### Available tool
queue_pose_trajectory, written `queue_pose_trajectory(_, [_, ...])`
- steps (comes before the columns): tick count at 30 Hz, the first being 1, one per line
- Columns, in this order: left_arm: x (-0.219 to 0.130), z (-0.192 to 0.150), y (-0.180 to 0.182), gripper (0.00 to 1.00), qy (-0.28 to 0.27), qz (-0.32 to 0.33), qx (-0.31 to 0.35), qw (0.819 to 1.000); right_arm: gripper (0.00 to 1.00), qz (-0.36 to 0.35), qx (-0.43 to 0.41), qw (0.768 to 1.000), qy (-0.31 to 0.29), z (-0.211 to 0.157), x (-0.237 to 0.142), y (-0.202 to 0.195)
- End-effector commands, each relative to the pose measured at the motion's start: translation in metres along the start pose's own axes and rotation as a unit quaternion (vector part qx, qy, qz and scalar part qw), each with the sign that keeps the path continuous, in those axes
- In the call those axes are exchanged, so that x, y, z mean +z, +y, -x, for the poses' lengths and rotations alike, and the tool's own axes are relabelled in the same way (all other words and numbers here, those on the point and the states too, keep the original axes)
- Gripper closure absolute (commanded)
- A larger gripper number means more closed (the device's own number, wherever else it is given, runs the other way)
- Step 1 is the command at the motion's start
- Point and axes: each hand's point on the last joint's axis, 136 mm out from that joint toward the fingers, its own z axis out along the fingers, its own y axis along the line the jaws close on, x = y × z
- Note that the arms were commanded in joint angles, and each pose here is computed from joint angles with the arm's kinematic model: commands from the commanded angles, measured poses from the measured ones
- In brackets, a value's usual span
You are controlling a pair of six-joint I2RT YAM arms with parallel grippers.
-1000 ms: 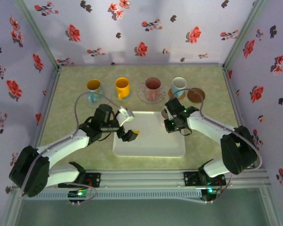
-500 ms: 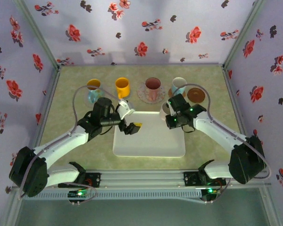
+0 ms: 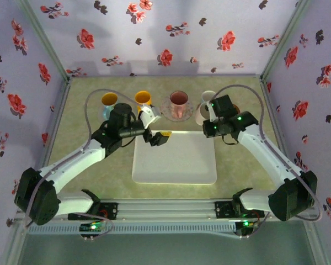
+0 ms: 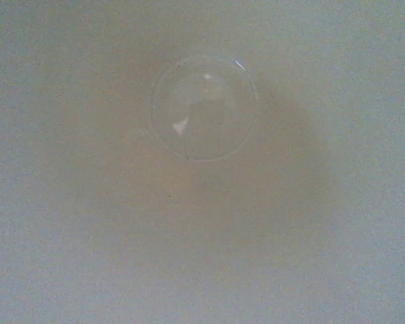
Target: Place the cup by the coaster
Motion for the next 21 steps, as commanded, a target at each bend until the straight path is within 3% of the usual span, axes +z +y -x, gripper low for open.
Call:
queue_pose_trajectory(1, [0.010, 0.021, 0.004, 0.00, -0.033, -0.005, 0.032, 0.999, 1.00, -0.006, -0.011, 0.999, -0.032, 0.021, -0.027, -0.007])
queue_pose_trajectory(21, [0.070, 0.015, 0.017, 0.00, -0.046, -0.062, 0.025, 0.997, 1.00, -0.089, 0.092, 0.992, -0.002, 0.028, -0.014, -0.093])
